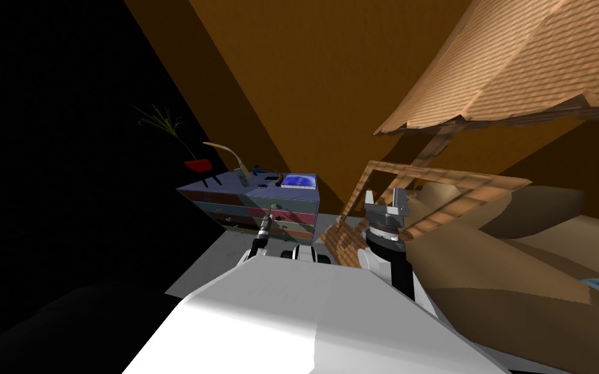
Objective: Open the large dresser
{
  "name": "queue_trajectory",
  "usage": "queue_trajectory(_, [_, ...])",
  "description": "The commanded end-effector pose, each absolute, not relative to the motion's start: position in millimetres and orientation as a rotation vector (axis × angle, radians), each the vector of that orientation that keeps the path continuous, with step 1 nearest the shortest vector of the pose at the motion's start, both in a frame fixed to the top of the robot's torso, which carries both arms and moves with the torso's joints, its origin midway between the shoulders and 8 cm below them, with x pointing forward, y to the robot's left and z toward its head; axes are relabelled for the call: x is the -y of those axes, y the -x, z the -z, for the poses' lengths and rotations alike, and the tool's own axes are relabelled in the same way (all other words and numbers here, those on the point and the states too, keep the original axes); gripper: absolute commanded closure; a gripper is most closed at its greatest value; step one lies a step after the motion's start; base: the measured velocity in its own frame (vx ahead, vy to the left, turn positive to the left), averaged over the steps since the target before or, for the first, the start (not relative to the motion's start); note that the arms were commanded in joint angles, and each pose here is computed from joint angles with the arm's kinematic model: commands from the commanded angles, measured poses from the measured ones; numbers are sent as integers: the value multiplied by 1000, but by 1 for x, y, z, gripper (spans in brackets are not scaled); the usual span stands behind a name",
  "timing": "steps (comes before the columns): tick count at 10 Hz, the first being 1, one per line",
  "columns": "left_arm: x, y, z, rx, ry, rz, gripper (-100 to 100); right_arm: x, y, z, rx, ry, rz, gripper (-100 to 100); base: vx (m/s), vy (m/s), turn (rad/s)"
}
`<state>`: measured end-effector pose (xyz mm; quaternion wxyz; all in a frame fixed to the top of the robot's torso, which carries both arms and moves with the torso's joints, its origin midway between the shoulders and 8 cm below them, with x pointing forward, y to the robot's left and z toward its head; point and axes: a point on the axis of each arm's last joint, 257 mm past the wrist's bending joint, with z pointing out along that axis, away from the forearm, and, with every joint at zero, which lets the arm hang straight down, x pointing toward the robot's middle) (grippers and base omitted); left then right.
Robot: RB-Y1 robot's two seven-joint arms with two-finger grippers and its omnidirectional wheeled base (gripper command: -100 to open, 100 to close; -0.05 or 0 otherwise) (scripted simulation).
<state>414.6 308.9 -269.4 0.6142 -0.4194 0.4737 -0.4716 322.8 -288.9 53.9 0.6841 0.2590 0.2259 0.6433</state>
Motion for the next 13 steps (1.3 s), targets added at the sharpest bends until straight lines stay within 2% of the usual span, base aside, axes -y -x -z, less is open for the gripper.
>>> queue_trajectory(1, [-300,-419,269,-1057,1012,1106,-100,289,-323,-54,-506,-581,-1442,0,85,-21,1])
queue_trajectory(9, [-288,-426,262,-1005,1065,1134,-100,289,-323,-54,-506,-580,-1442,0,24,0,-2])
queue_trajectory(10, [-286,-422,269,-1007,1067,1134,100,289,-323,-54,-506,-580,-1442,0,-29,-1,10])
queue_trajectory(13, [-285,-423,260,-1006,1060,1139,100,289,-323,-54,-506,-580,-1442,0,-107,4,7])
